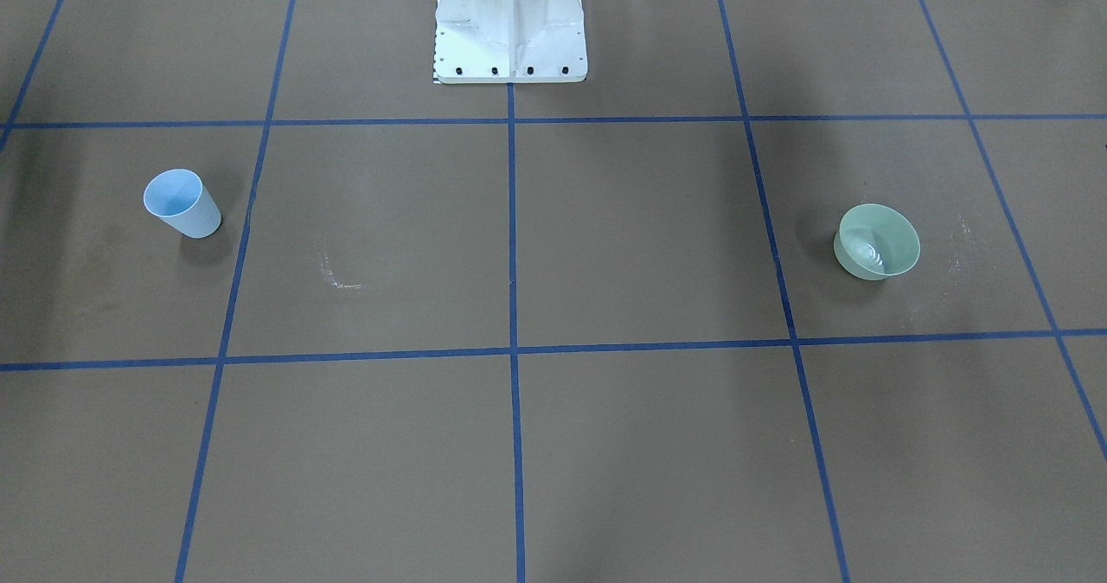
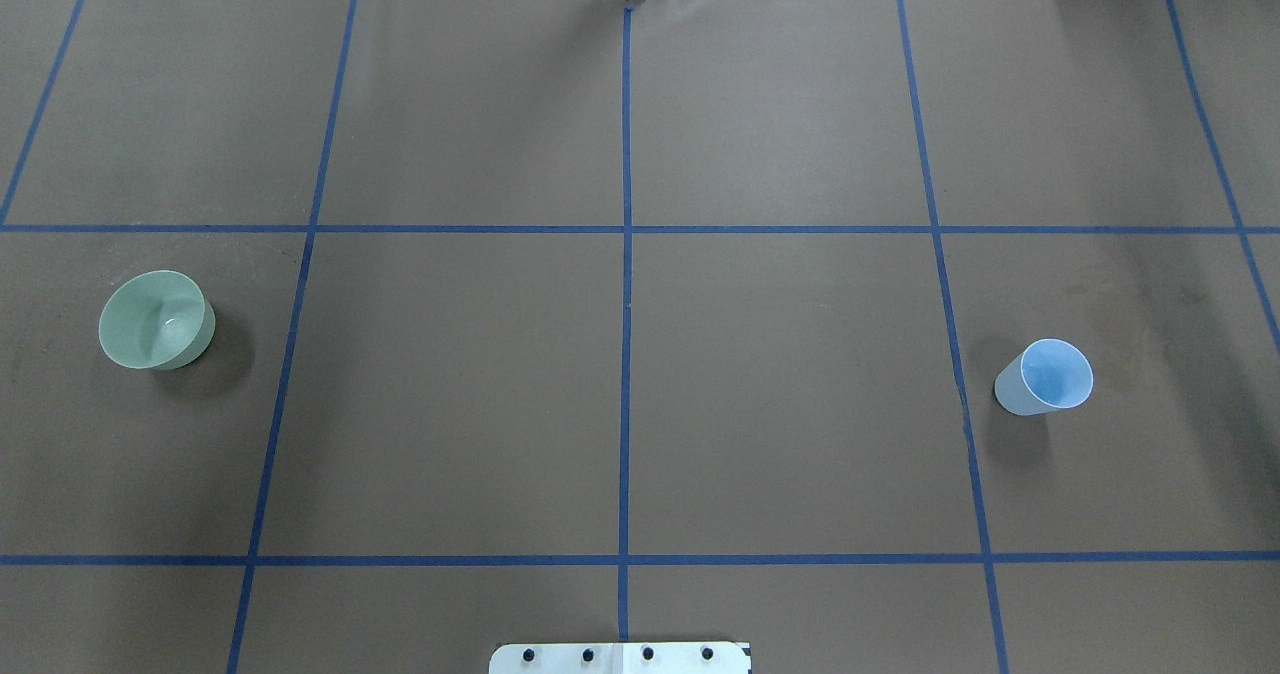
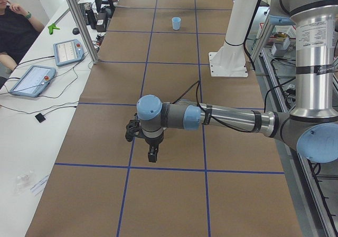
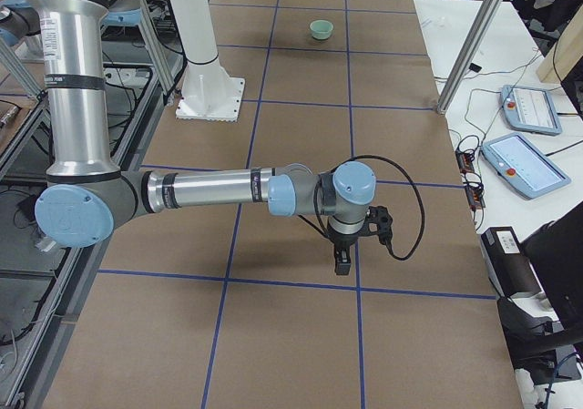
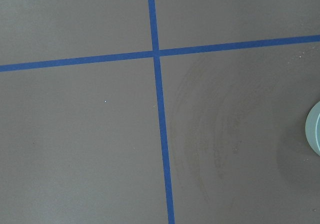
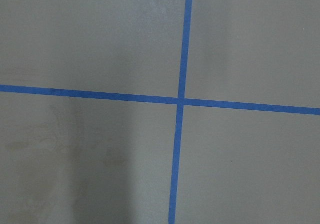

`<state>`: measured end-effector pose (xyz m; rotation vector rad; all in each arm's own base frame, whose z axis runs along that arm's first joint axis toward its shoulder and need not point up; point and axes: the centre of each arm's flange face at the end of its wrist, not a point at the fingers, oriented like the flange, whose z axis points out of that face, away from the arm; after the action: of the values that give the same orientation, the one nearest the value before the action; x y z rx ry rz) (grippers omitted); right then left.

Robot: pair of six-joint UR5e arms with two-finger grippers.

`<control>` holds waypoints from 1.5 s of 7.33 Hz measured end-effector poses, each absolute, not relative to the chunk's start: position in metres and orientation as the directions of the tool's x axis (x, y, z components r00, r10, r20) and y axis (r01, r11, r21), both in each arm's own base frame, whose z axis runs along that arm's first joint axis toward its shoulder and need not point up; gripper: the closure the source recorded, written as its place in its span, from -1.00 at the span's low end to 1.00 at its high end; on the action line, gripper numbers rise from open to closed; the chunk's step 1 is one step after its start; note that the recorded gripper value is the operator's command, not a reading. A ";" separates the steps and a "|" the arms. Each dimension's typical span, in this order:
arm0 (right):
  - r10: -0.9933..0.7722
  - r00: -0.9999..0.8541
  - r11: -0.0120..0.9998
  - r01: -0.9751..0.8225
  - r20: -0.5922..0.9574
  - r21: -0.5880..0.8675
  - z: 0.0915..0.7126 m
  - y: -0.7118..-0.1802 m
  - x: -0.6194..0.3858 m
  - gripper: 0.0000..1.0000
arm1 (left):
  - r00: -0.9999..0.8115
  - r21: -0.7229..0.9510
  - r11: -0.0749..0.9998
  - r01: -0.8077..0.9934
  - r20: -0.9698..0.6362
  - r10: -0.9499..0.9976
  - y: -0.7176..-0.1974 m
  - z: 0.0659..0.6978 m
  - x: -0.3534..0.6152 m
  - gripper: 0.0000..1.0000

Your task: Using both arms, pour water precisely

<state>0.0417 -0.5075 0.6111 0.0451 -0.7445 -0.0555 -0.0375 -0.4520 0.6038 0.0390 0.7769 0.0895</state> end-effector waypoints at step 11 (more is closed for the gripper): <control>-0.061 0.710 0.998 0.028 0.702 0.058 0.607 -0.507 0.040 -0.99 | 0.751 0.132 0.989 -0.072 -0.645 0.141 -0.463 0.581 -0.039 -1.00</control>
<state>0.0398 -0.5069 0.6074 0.0438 -0.7802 -0.0494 -0.0389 -0.4632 0.5808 0.1012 0.7123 0.1166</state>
